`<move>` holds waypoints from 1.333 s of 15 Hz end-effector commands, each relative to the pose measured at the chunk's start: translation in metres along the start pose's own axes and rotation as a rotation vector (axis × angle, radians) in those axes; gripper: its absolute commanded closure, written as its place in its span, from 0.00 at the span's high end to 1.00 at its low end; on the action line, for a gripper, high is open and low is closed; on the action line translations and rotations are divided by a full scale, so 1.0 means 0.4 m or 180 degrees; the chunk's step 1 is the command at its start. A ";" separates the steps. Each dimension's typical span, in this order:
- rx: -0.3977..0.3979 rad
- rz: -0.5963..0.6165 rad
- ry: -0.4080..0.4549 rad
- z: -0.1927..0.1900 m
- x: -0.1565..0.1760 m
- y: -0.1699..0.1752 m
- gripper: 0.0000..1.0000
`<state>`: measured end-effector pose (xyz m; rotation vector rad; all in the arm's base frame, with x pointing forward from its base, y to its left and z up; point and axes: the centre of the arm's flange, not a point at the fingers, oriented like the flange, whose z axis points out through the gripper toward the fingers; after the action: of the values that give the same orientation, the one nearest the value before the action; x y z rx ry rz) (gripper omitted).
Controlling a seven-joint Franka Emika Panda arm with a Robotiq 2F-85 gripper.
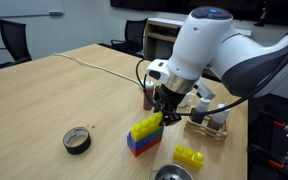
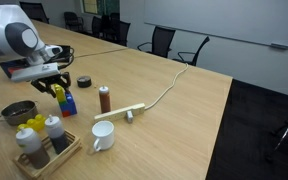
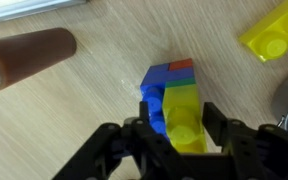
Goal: Detach two of the topmost Legos from the stack of Legos
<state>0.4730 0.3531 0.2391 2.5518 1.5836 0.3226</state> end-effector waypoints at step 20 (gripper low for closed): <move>0.0063 0.0011 0.0122 -0.062 0.008 0.013 0.10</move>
<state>0.4766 0.3602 0.2518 2.5665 1.6113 0.3479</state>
